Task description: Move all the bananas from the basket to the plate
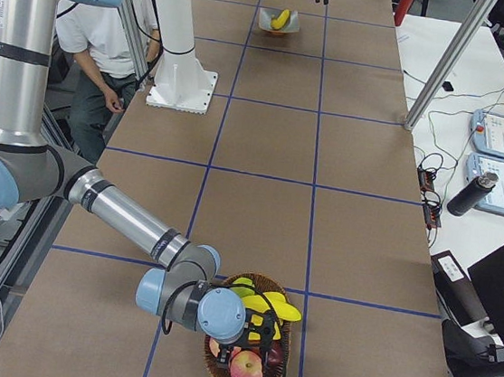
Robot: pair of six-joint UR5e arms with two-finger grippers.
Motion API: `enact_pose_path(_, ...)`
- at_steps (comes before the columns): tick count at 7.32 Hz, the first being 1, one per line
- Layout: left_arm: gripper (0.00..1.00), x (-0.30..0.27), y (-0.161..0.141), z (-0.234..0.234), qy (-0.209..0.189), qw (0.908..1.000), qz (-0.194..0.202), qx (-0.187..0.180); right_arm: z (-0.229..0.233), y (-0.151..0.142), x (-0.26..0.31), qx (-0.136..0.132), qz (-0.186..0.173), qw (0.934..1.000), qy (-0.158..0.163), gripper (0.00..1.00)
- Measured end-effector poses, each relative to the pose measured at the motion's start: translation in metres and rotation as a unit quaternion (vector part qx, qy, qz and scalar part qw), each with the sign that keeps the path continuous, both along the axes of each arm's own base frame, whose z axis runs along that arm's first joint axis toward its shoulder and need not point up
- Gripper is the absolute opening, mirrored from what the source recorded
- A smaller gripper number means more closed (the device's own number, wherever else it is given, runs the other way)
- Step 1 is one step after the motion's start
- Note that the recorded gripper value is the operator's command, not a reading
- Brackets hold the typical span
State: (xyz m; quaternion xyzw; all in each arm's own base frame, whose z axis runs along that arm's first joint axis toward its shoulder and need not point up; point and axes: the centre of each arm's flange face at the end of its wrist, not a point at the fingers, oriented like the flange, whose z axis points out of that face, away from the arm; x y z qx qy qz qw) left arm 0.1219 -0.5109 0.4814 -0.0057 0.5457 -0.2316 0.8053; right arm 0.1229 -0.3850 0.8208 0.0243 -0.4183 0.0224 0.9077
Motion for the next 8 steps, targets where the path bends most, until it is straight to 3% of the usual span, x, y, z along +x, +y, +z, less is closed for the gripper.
enact_pose_path(4, 0.99, -0.0086, 0.0008, -0.0022, 0.008, 1.0, 0.001, -0.001, 0.0037, 0.001, -0.0062, -0.004, -0.001, 0.9999, -0.016, 0.97)
enact_pose_path(5, 0.99, -0.0094, 0.0007, -0.0026, 0.008, 1.0, 0.0, -0.001, 0.0044, 0.001, -0.0075, -0.005, -0.002, 0.9999, -0.016, 0.91)
enact_pose_path(7, 0.99, -0.0117, 0.0006, -0.0031, 0.009, 1.0, 0.0, -0.001, 0.0059, 0.0012, -0.0089, -0.007, -0.005, 0.9999, -0.015, 0.5)
enact_pose_path(8, 0.99, -0.0128, 0.0007, -0.0039, 0.01, 0.9999, 0.0, 0.0, 0.007, 0.0014, -0.0095, -0.007, -0.006, 0.9999, -0.014, 0.15)
